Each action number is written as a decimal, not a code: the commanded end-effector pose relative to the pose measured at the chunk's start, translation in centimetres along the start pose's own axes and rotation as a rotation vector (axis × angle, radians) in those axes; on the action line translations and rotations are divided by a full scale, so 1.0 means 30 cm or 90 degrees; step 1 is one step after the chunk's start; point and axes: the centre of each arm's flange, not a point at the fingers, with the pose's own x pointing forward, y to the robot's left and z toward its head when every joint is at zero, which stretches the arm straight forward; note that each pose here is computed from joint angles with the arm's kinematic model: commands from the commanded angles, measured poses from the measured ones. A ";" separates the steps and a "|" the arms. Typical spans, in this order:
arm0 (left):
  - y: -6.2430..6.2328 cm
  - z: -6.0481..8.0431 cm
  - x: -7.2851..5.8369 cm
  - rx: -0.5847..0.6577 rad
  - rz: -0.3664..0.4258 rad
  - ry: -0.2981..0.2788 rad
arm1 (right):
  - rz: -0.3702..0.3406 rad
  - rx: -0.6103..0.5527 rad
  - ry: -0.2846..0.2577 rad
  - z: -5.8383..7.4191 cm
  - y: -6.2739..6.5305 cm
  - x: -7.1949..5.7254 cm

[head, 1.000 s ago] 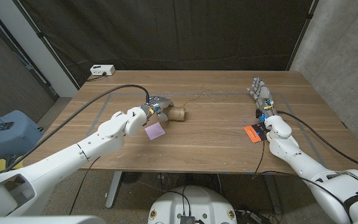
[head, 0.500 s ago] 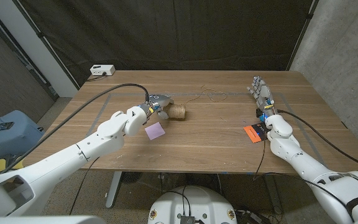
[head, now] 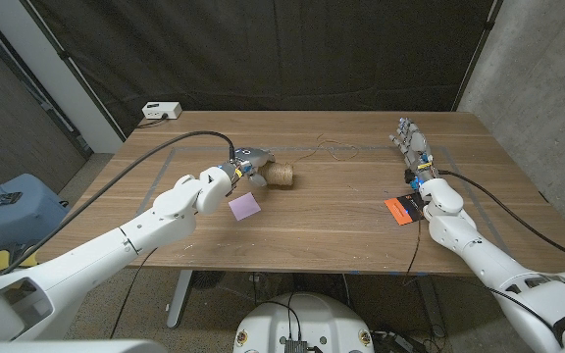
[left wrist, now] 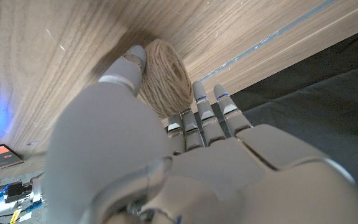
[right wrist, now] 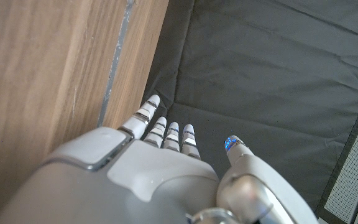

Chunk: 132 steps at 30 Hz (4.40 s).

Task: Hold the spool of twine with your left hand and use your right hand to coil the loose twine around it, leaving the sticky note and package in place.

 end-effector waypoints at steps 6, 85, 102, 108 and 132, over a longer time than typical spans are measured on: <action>0.017 0.010 0.008 -0.019 0.017 -0.005 | 0.014 -0.020 0.006 0.024 0.001 -0.012; 0.229 0.099 0.132 -0.037 0.113 -0.077 | 0.171 -0.106 0.056 0.049 0.193 -0.003; 0.275 0.094 0.164 -0.056 0.150 -0.075 | 0.237 -0.173 0.077 0.042 0.280 0.041; 0.287 0.107 0.179 -0.059 0.153 -0.083 | 0.255 -0.186 0.082 0.036 0.293 0.041; 0.329 0.154 0.209 -0.077 0.157 -0.109 | 0.268 -0.221 0.064 0.068 0.291 0.095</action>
